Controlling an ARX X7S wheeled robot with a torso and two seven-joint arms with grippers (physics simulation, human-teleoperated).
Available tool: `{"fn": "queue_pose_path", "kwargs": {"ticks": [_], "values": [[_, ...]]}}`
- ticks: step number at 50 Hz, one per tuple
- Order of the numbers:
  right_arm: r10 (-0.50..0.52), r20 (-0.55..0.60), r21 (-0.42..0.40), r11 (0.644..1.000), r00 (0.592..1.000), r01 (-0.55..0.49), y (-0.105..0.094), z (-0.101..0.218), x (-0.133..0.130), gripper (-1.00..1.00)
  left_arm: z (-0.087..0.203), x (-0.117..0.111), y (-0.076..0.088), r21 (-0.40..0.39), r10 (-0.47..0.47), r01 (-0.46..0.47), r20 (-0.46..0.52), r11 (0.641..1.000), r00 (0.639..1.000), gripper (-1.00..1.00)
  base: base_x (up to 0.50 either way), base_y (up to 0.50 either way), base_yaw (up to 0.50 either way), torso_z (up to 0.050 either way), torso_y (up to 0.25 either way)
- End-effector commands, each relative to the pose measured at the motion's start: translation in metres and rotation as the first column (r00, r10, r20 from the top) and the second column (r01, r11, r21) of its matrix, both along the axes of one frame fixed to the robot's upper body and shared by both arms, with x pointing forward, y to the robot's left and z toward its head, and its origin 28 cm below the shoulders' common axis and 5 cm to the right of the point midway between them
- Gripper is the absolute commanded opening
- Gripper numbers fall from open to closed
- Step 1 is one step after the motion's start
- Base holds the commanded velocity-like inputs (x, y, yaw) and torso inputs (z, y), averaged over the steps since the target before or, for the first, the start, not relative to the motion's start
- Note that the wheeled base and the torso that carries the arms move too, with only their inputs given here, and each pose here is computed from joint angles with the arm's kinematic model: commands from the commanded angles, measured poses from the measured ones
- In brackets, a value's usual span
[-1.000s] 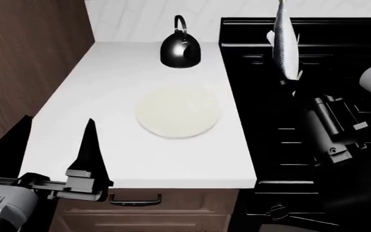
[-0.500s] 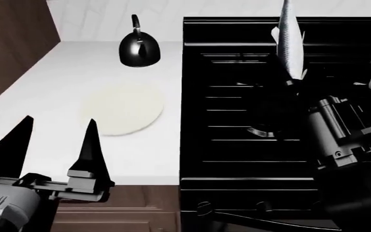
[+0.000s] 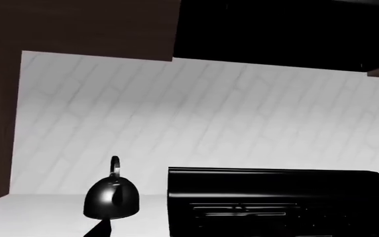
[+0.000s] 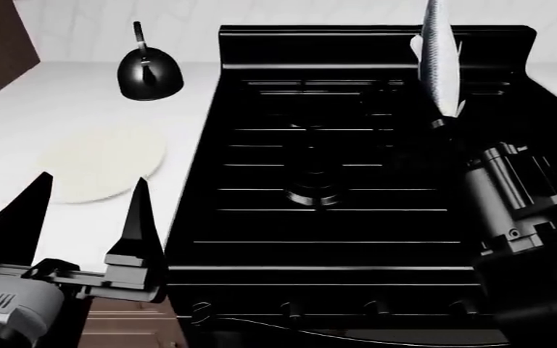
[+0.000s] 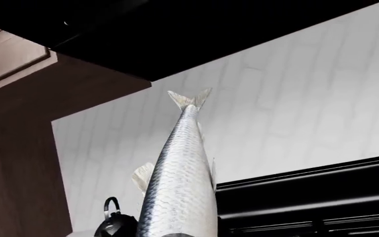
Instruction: Pick the fish from the counter and place it in the microwave.
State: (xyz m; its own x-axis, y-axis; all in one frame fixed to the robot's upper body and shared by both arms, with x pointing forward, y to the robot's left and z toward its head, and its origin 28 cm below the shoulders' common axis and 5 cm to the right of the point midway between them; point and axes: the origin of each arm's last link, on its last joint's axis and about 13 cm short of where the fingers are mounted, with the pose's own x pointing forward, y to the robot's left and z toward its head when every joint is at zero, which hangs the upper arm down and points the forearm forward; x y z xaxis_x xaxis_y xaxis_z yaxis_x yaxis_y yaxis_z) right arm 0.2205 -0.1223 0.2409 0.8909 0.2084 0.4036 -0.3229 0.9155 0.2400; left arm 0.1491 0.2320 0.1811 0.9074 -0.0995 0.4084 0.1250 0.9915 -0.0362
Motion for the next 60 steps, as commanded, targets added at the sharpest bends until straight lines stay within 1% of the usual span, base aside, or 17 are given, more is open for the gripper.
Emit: {"fn": "queue_pose_path", "kwargs": {"ticks": [1,7,14,23,31,45,60], "values": [[-0.004,0.035,-0.006,1.000,0.999,0.004,-0.001,0.004,-0.002,-1.00,0.001,0.000,-0.001,0.002,0.001,-0.001,0.004,1.000,1.000,1.00,0.00,-0.37,0.00,0.000,0.000],[-0.006,0.039,-0.004,1.000,0.999,0.006,-0.001,0.005,-0.003,-1.00,0.002,0.001,-0.001,0.003,0.002,-0.002,0.007,1.000,1.000,1.00,0.00,-0.35,0.00,0.000,0.002],[-0.006,0.052,-0.010,1.000,0.999,0.007,-0.001,0.013,-0.005,-1.00,0.014,0.005,-0.003,0.015,-0.002,0.002,0.026,1.000,1.000,1.00,0.00,-0.20,0.00,0.000,0.000],[-0.006,0.067,-0.016,1.000,0.998,0.007,0.000,0.020,-0.006,-1.00,0.029,0.005,-0.005,0.025,-0.013,0.011,0.058,1.000,0.998,1.00,0.00,-0.01,0.00,0.000,0.000],[0.002,0.073,-0.018,1.000,0.997,-0.001,0.002,0.022,-0.007,-1.00,0.035,0.006,-0.005,0.019,-0.012,0.010,0.068,1.000,0.998,1.00,0.00,0.00,0.00,0.000,0.001],[-0.002,0.110,-0.034,0.999,0.994,0.006,0.000,0.041,-0.012,-1.00,0.047,0.008,-0.006,0.005,-0.011,0.010,0.069,1.000,0.998,1.00,0.00,0.00,0.00,0.000,0.001],[0.002,0.133,-0.059,0.998,0.991,0.006,0.002,0.055,-0.015,-1.00,0.067,0.011,-0.003,0.017,0.000,-0.002,0.104,1.000,0.995,1.00,0.00,0.00,0.00,0.001,0.000]]}}
